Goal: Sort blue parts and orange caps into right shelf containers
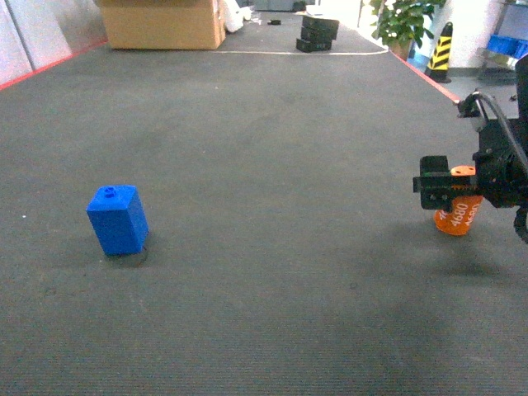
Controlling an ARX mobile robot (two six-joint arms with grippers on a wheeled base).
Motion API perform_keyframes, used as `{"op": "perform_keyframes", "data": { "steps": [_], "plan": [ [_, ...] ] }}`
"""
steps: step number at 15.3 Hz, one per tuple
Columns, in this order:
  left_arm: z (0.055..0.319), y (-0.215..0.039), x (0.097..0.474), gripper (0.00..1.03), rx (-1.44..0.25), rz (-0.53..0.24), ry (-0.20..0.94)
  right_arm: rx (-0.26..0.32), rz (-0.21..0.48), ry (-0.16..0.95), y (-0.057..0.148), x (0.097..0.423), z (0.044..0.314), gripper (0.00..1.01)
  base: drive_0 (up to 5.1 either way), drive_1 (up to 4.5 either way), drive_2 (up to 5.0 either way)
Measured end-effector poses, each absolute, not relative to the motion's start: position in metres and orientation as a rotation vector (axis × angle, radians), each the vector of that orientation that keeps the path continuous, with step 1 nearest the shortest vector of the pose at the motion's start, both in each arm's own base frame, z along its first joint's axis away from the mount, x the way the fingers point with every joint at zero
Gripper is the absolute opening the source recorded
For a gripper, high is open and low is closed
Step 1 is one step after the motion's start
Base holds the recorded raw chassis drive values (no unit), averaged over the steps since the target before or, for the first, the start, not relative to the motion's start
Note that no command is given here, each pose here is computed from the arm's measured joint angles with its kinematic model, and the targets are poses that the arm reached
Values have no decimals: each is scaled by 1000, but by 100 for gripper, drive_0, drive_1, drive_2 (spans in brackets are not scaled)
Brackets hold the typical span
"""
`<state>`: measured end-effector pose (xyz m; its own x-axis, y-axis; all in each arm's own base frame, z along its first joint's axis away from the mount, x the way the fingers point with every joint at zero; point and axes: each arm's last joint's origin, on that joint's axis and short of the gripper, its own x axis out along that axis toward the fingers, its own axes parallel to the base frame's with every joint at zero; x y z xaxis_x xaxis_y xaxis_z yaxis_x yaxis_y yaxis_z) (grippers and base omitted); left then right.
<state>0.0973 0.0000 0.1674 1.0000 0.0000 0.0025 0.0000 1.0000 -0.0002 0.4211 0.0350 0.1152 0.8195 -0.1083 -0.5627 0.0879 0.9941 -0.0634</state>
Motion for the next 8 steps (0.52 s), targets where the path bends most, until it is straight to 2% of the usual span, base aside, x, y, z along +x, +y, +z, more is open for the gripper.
{"op": "perform_keyframes", "data": {
  "steps": [2,3,4,6,8],
  "plan": [
    [167,0,97,98,0,0,-2,-30,-97,613,40,421,108,63,0,0,0],
    [167,0,97,98,0,0,-2,-22,-92,568,42,420,113,50,0,0,0],
    [167,0,97,98,0,0,-2,-20,-88,547,43,410,121,45,0,0,0],
    [167,0,97,98,0,0,-2,-10,-76,482,41,371,146,44,0,0,0],
    [167,0,97,98,0,0,-2,14,-76,399,35,319,175,44,0,0,0]
  ]
}}
